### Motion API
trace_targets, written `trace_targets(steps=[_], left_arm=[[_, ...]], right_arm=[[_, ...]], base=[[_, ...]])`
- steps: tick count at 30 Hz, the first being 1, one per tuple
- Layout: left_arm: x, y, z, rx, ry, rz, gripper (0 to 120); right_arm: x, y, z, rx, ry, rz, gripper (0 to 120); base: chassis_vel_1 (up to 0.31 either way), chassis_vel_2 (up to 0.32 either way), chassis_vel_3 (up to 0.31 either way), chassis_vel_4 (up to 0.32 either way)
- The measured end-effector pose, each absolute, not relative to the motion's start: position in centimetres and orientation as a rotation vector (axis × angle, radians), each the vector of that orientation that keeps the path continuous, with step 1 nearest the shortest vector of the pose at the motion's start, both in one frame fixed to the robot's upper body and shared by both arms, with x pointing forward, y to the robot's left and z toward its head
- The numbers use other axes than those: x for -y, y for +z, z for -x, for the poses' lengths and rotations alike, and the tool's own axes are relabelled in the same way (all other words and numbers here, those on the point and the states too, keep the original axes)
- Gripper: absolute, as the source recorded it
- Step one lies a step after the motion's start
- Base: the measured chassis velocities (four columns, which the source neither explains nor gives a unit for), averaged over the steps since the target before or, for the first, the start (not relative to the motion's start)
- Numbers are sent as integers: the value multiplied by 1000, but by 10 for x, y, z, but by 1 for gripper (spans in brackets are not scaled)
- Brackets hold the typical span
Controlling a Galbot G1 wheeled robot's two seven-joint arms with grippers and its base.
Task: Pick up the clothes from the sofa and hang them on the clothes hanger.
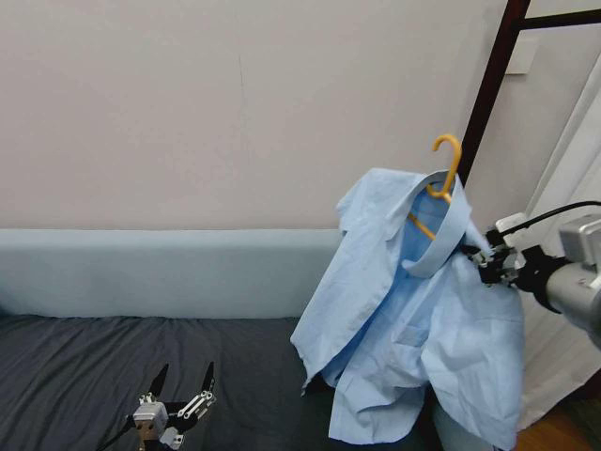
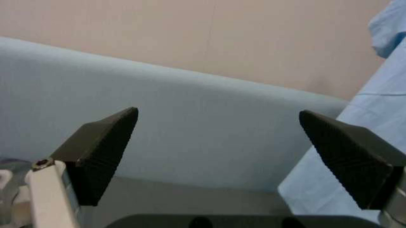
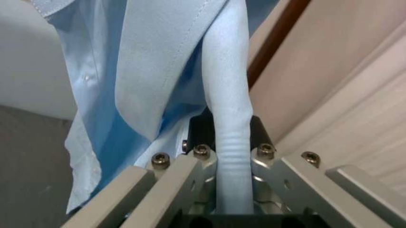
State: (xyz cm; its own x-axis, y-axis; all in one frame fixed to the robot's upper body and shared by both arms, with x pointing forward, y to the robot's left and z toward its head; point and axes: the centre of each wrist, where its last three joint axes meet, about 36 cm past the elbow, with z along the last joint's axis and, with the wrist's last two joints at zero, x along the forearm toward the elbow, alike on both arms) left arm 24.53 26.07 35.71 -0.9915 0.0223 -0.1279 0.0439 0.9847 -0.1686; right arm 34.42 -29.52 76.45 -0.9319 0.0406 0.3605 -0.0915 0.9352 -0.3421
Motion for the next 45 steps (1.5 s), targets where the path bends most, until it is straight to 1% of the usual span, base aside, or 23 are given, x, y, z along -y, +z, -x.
trace_targets(steps=[6, 10, 21, 31, 39, 45], left_arm=[[-261, 357, -246, -3004, -260, -52, 100], [-261, 357, -246, -3004, -261, -53, 100], [-261, 358, -246, -3005, -262, -54, 100], [-261, 358, -246, -3005, -262, -55, 100], [-261, 358, -246, -3005, -262, -55, 100], [-261, 358, -246, -3005, -262, -55, 100]], right_arm=[[308, 791, -349, 2735, 527, 105, 1], [326, 807, -360, 2736, 518, 219, 1], [370, 810, -393, 2761, 511, 415, 1], [397, 763, -430, 2830, 472, 373, 1], [397, 720, -450, 2873, 541, 369, 1], [406, 709, -455, 2870, 561, 445, 1]], base=[[0, 0, 0, 0], [0, 0, 0, 0], [0, 0, 0, 0], [0, 0, 0, 0], [0, 0, 0, 0], [0, 0, 0, 0]])
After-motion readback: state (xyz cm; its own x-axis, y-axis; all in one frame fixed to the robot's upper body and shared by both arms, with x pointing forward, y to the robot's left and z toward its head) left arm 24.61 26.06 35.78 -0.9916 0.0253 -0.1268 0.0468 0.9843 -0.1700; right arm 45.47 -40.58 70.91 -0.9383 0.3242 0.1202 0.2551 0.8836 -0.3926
